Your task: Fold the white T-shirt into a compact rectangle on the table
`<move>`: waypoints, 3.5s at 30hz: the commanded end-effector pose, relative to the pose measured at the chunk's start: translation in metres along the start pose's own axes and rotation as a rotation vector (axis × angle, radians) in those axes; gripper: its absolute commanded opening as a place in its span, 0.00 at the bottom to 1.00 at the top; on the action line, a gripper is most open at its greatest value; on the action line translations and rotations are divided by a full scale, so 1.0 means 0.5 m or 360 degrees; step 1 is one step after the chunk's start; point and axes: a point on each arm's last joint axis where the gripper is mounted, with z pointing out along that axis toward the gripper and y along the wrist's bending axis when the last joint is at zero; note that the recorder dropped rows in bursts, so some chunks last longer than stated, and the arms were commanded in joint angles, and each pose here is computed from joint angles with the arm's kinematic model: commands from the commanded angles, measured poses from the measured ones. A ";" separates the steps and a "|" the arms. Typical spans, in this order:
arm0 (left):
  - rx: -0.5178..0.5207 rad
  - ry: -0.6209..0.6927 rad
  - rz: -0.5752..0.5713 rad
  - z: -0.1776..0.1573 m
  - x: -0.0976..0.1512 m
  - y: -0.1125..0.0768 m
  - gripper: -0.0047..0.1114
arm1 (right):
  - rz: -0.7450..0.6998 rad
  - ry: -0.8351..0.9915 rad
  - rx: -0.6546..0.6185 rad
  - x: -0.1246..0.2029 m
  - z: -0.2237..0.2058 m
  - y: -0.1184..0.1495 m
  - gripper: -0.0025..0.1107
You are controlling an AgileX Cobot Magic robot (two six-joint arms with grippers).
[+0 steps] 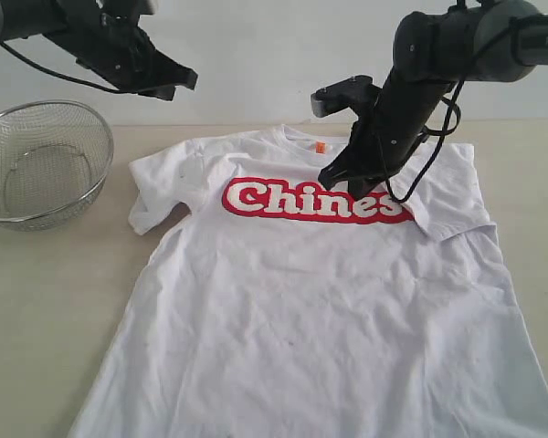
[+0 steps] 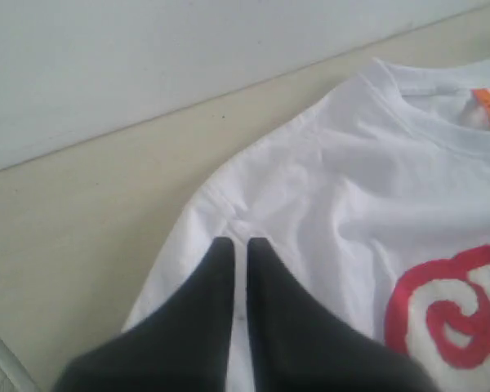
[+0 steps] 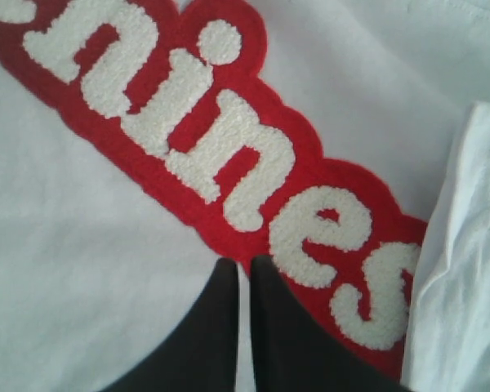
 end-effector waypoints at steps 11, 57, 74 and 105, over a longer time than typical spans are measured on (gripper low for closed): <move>-0.0077 0.0469 0.0049 0.049 0.076 0.006 0.19 | 0.0002 0.0002 -0.0001 -0.001 -0.004 -0.002 0.02; -0.0210 0.0645 -0.0268 0.135 0.152 0.025 0.47 | 0.0002 -0.0001 0.0000 -0.001 -0.004 -0.002 0.02; -0.0189 0.0617 -0.0237 0.137 0.140 0.023 0.08 | 0.0002 -0.0007 0.0003 -0.002 -0.004 -0.003 0.02; -0.0033 0.0512 0.0689 0.139 0.078 -0.218 0.08 | 0.0004 -0.0019 0.0005 -0.003 -0.004 -0.003 0.02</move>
